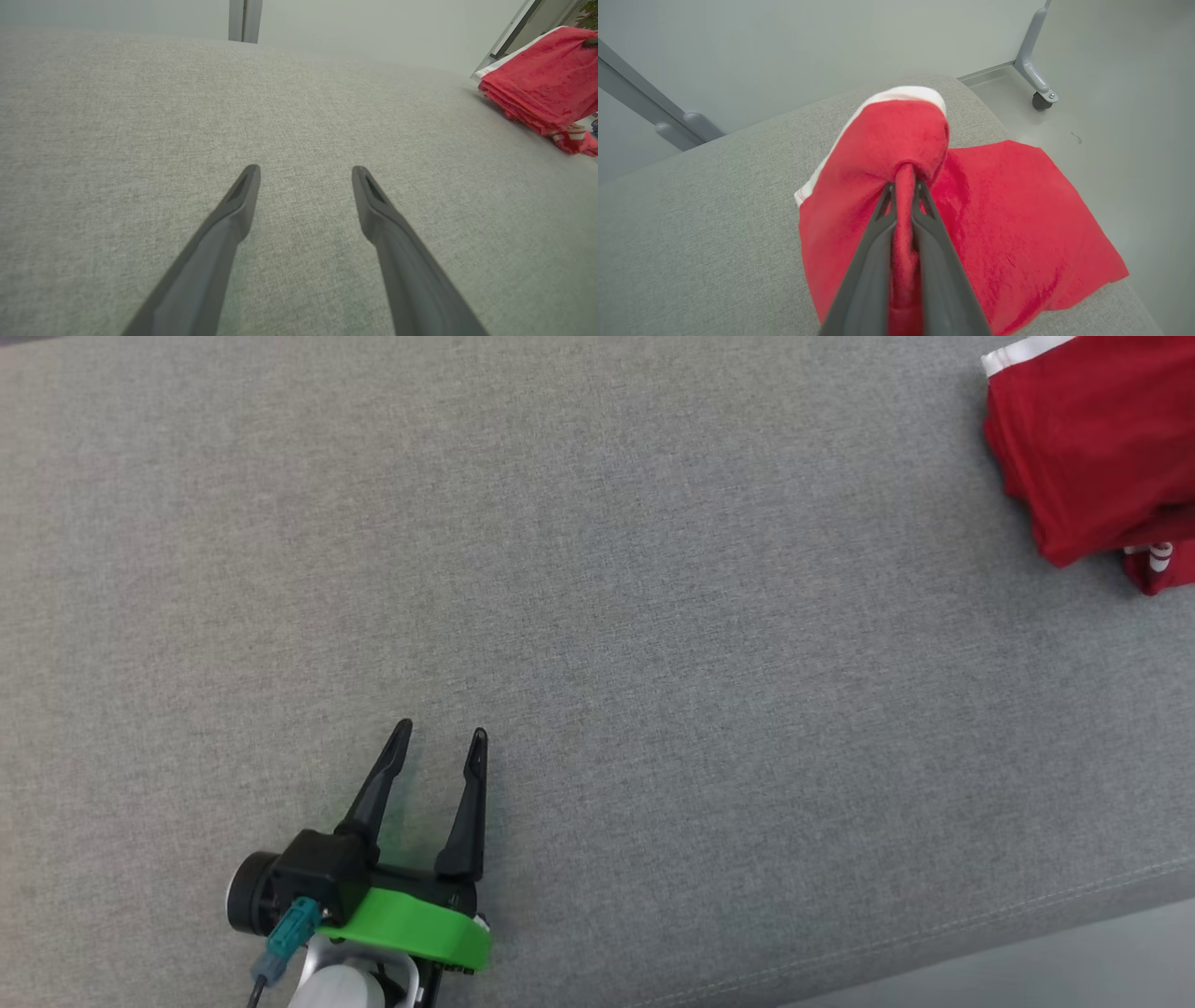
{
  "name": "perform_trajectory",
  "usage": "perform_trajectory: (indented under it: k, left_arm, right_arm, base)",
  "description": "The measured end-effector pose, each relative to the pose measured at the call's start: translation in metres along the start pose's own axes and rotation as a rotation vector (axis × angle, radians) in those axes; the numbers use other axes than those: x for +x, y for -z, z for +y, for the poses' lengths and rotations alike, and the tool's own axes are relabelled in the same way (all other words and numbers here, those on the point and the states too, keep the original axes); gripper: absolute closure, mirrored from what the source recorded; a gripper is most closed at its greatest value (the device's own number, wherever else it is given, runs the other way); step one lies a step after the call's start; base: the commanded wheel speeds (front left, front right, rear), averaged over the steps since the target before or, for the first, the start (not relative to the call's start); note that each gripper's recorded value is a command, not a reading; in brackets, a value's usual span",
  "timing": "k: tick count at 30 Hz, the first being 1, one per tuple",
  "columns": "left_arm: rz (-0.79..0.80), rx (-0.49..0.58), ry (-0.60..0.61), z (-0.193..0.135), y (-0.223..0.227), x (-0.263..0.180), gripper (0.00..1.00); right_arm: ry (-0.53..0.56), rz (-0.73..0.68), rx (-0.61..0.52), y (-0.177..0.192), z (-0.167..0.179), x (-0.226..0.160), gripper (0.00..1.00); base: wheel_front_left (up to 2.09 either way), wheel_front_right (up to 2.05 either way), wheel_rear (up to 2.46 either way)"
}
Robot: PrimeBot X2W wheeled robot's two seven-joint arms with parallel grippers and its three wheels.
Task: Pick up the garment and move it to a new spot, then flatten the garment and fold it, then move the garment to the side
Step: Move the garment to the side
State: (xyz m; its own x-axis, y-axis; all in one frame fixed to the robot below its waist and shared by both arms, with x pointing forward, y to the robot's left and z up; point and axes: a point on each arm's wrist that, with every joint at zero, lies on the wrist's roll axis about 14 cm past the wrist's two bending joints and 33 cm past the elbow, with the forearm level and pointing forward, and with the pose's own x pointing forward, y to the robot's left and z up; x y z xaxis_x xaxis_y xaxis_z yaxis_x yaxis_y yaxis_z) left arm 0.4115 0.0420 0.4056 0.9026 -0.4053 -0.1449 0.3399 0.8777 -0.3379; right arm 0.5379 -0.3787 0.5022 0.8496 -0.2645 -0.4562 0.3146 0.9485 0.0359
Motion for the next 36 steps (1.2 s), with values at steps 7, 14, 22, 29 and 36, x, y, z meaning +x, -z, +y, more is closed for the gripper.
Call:
perform_trajectory:
  k: [7, 14, 22, 29, 36]
  left_arm:
    - [0.053, -0.009, -0.068, 0.024, 0.019, -0.007, 0.0]
    - [0.061, -0.013, -0.105, 0.037, 0.023, -0.009, 0.0]
    - [0.02, -0.006, -0.111, 0.036, 0.008, -0.011, 0.0]
    - [-0.046, -0.016, -0.182, 0.043, -0.017, -0.035, 0.0]
    - [-0.116, 0.017, -0.293, 0.057, -0.042, -0.078, 0.0]
  right_arm:
    - [0.098, 0.059, -0.072, 0.003, -0.026, 0.019, 1.0]
    - [0.206, 0.034, -0.194, -0.006, -0.056, 0.025, 0.0]
    - [0.145, -0.225, -0.281, -0.044, -0.03, 0.01, 0.0]
    - [-0.052, -0.469, -0.285, -0.065, 0.03, -0.032, 0.0]
    - [-0.222, -0.619, -0.242, -0.046, 0.072, -0.096, 0.0]
  base:
    - [0.0, 0.0, 0.0]
    - [0.0, 0.0, 0.0]
    - [0.0, 0.0, 0.0]
    - [0.0, 0.0, 0.0]
    - [0.0, 0.0, 0.0]
